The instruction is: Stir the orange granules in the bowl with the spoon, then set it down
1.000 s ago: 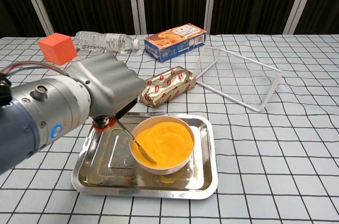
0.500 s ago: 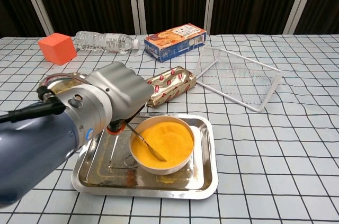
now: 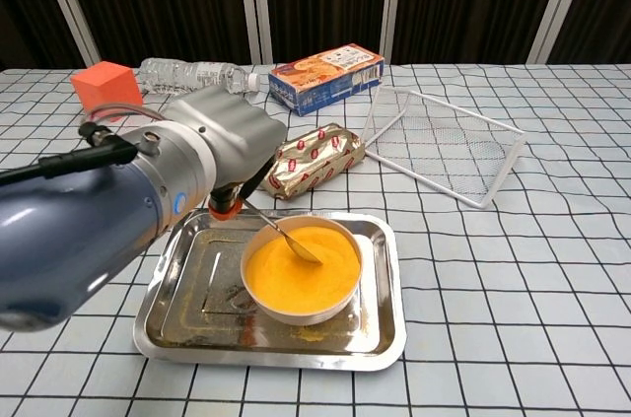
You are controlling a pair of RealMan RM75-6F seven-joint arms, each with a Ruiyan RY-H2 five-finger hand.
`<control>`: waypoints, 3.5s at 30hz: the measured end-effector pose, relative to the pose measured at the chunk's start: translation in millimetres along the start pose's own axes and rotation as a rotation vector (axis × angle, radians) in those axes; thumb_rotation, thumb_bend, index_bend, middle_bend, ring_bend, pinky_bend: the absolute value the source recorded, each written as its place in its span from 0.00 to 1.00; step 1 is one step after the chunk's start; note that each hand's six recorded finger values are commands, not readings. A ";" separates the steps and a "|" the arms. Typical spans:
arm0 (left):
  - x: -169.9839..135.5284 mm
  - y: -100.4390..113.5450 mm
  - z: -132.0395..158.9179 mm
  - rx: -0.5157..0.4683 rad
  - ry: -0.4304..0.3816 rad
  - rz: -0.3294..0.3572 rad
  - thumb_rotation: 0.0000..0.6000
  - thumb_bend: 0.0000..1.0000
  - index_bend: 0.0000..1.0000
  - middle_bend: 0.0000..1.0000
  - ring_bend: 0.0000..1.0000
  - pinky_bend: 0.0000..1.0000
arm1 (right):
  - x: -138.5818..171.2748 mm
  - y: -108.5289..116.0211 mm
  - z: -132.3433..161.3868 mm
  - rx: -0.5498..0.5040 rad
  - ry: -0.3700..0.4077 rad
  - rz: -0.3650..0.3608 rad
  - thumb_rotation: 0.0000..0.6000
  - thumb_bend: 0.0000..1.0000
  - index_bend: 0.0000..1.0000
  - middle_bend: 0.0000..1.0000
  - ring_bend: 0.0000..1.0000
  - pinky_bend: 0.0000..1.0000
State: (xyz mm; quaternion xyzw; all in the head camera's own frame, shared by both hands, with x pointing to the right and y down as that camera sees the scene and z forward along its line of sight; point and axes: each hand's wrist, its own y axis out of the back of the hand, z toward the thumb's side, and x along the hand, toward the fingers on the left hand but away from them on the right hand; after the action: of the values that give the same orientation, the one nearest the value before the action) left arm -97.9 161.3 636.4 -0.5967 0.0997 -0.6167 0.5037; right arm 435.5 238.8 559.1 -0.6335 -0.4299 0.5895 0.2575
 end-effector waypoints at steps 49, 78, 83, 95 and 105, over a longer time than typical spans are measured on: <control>-15.2 -6.6 6.8 0.106 -0.069 -0.001 1.00 1.00 0.84 1.00 0.98 1.00 | 0.6 -1.9 0.5 -0.008 -0.011 0.007 1.00 0.36 0.00 0.00 0.00 0.00; 6.2 -1.9 8.0 0.101 0.009 0.072 1.00 1.00 0.84 1.00 0.98 1.00 | 0.8 -1.9 -0.2 -0.027 -0.012 0.020 1.00 0.36 0.00 0.00 0.00 0.00; 2.5 -4.5 6.8 0.104 -0.004 0.058 1.00 1.00 0.84 1.00 0.98 1.00 | 0.9 -2.1 0.0 -0.027 -0.012 0.021 1.00 0.36 0.00 0.00 0.00 0.00; -10.4 -2.4 -2.4 0.100 -0.037 0.051 1.00 1.00 0.84 1.00 0.98 1.00 | 1.1 -2.4 0.1 -0.031 -0.016 0.023 1.00 0.36 0.00 0.00 0.00 0.00; -21.6 3.0 -1.6 0.017 -0.074 0.014 1.00 1.00 0.85 1.00 0.98 1.00 | 1.3 -2.3 0.2 -0.030 -0.016 0.021 1.00 0.36 0.00 0.00 0.00 0.00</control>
State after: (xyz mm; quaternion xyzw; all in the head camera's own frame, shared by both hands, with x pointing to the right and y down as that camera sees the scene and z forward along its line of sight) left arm -102.5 175.1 620.1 -0.6139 0.0800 -0.5916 0.5166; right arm 434.6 240.9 560.3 -0.6370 -0.4341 0.5907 0.2383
